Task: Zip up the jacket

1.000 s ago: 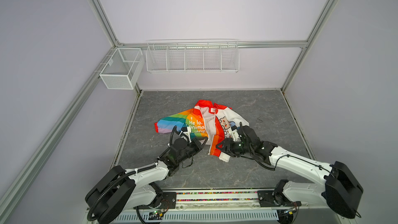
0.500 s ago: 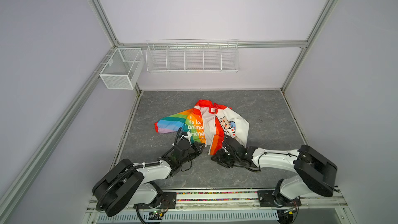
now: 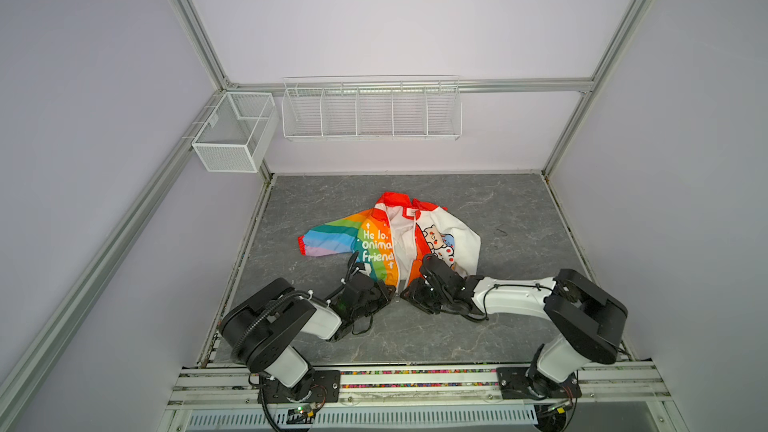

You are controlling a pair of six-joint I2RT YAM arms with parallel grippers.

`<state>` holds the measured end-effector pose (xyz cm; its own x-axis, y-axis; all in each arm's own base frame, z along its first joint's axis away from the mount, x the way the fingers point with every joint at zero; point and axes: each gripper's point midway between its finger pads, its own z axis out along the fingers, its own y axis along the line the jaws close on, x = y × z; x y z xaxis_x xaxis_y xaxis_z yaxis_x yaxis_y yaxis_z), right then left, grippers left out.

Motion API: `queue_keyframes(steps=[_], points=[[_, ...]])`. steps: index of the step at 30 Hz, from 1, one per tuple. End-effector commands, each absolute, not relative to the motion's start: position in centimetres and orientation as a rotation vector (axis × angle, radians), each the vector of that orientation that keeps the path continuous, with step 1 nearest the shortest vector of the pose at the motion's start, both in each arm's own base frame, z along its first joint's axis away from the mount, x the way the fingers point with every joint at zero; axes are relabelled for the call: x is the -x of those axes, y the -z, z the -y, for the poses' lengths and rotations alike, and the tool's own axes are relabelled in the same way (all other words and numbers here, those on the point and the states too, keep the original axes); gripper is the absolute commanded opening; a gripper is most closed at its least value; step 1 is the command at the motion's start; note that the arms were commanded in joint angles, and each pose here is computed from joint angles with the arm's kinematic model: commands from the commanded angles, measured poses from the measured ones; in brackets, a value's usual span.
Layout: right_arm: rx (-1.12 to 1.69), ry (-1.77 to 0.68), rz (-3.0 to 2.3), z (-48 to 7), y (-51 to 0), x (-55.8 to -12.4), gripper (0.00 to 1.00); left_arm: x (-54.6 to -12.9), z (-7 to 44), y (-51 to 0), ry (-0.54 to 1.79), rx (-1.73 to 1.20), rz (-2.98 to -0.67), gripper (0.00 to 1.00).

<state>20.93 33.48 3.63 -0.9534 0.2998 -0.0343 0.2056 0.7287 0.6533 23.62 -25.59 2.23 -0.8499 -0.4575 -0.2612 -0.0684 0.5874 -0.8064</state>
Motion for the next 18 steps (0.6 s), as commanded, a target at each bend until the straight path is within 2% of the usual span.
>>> queue_keyframes(steps=[1, 10, 18], points=[[-0.474, -0.963, -2.798, -32.7, -2.8, -21.9, 0.47, -23.0, 24.8, -0.5, 1.149, 0.464, -2.416, 0.00], [-0.448, -0.950, -2.812, -33.3, -2.1, -22.6, 0.35, -22.8, 24.8, 0.2, 1.112, 0.468, -2.464, 0.00], [-0.441, -0.957, -2.811, -33.4, -1.6, -22.9, 0.30, -22.5, 25.0, 0.8, 1.123, 0.467, -2.484, 0.00]])
